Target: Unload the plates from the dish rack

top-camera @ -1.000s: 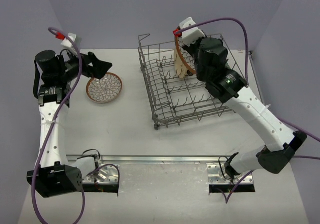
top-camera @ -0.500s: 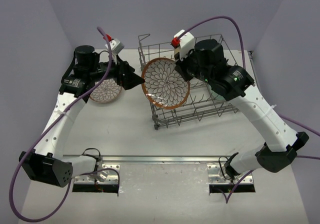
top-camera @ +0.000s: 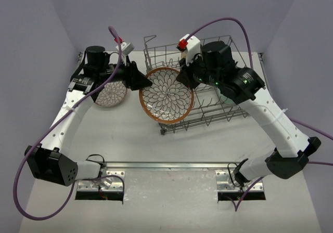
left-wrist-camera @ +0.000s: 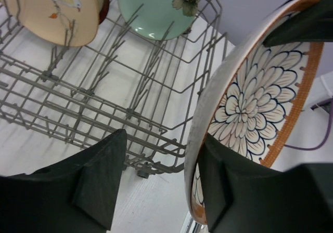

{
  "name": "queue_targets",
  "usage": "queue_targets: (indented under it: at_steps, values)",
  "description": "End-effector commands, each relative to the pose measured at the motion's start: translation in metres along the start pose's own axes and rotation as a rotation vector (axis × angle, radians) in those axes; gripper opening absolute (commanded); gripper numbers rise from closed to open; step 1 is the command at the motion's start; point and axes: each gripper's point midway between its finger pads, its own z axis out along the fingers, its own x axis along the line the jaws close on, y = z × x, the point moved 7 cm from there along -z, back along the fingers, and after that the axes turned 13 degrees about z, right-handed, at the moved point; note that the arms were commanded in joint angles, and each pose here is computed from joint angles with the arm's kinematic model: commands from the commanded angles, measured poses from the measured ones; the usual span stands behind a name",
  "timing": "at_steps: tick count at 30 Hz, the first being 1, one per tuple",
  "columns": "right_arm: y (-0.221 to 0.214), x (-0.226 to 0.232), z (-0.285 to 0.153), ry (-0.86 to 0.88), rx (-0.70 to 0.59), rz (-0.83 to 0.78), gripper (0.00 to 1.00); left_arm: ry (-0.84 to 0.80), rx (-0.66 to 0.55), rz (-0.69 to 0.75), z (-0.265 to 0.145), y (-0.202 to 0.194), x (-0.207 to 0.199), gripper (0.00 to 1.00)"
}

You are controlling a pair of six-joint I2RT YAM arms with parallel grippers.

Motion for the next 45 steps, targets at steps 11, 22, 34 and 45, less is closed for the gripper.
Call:
queue_targets:
  at_steps: [11,22,34,45]
  values:
    - [0.051,0.012,-0.015,0.078,-0.224,0.047,0.00,-0.208,-0.027,-0.037,0.004,0.000,-0.020,0.00]
    - [0.038,-0.025,-0.003,-0.054,-0.193,0.088,0.83,-0.152,-0.116,-0.210,-0.035,0.008,0.021,0.00]
    - [0.008,-0.136,-0.048,-0.499,-0.217,0.173,0.99,0.394,-0.142,-0.408,-0.131,-0.033,0.149,0.00]
    - [-0.054,-0.214,-0.072,-0.697,-0.107,0.325,0.99,0.785,0.072,-0.552,-0.144,-0.134,0.238,0.00]
